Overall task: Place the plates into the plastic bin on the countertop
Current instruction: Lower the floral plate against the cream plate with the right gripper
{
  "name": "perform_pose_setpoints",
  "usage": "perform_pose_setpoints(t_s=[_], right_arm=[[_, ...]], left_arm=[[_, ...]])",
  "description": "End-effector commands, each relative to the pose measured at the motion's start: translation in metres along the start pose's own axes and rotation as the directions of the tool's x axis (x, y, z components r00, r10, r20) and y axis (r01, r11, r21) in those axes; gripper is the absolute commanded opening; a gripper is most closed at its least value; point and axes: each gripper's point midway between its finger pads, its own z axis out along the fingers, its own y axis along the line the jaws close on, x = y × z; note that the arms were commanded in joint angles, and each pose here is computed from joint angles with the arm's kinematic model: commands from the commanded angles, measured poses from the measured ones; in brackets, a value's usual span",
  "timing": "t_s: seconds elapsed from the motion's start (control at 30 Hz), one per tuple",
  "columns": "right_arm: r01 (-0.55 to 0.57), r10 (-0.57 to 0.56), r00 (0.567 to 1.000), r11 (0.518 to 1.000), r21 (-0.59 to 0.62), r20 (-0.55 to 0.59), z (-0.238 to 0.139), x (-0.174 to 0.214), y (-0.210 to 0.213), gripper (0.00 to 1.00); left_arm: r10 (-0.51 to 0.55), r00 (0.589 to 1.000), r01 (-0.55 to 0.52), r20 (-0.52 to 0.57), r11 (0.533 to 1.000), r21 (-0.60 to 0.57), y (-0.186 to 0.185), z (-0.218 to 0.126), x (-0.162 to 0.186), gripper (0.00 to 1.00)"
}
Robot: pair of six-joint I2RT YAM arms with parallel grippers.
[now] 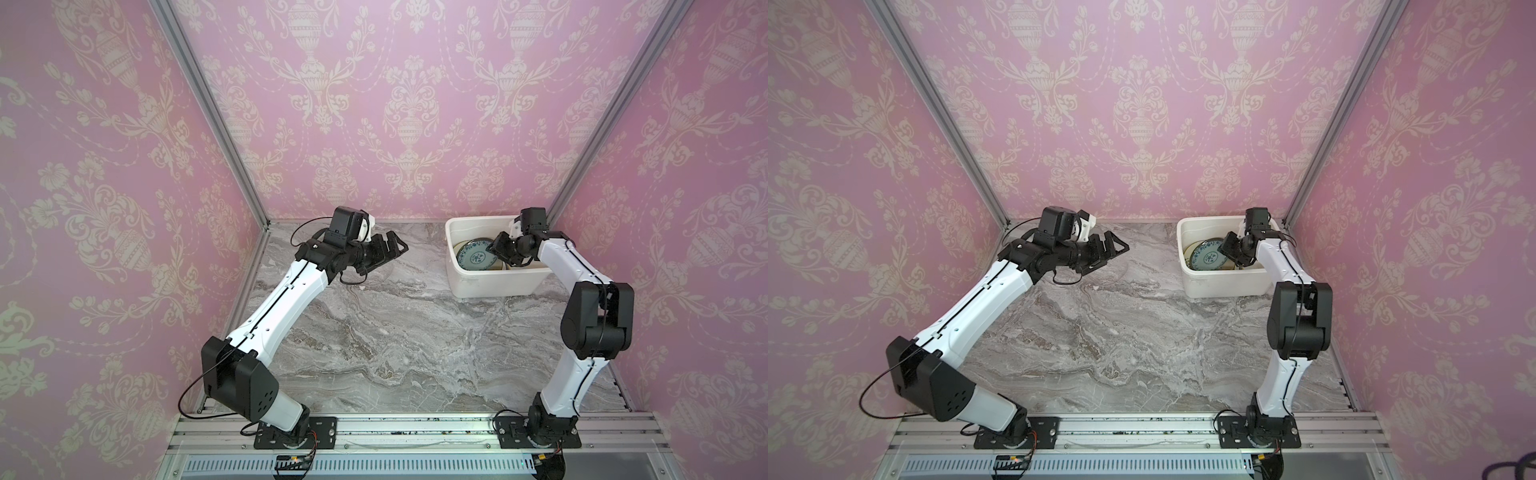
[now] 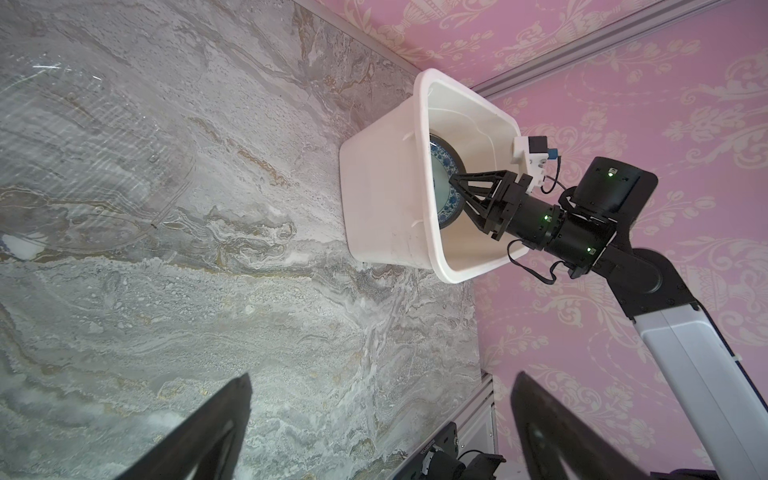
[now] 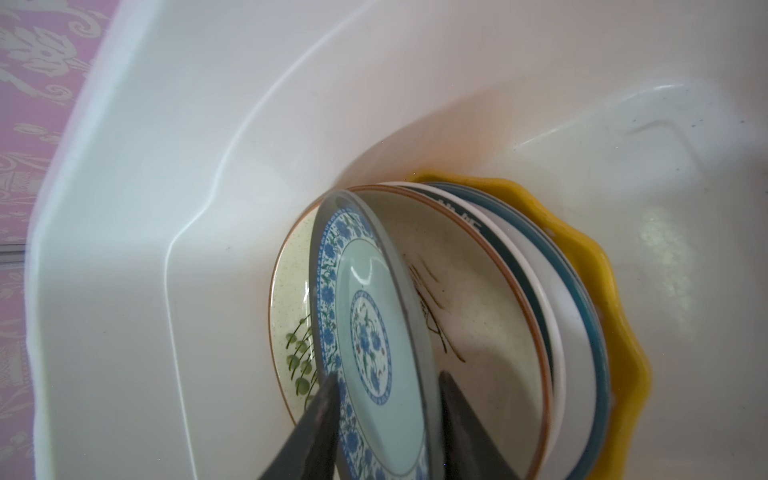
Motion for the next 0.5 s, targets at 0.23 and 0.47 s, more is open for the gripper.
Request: perform_pose_setpoints(t_s=[0.23, 0.47], right_arm=[[0.118, -0.112, 0.991, 0.989, 0.089, -0.074, 0.01, 0.013, -0.008, 0.48], [0.209, -0.191, 0.974, 0.965, 0.159, -0.124, 0.022, 0.023, -0.013, 0.52]], left_arm=[[0.006, 1.0, -0.006, 0.01, 1.0, -0.021, 0.007, 0.013, -0.01, 0.98], [-0.001, 1.0, 0.001, 0.004, 1.0, -0.025, 0.009, 0.018, -0.011, 0.98]])
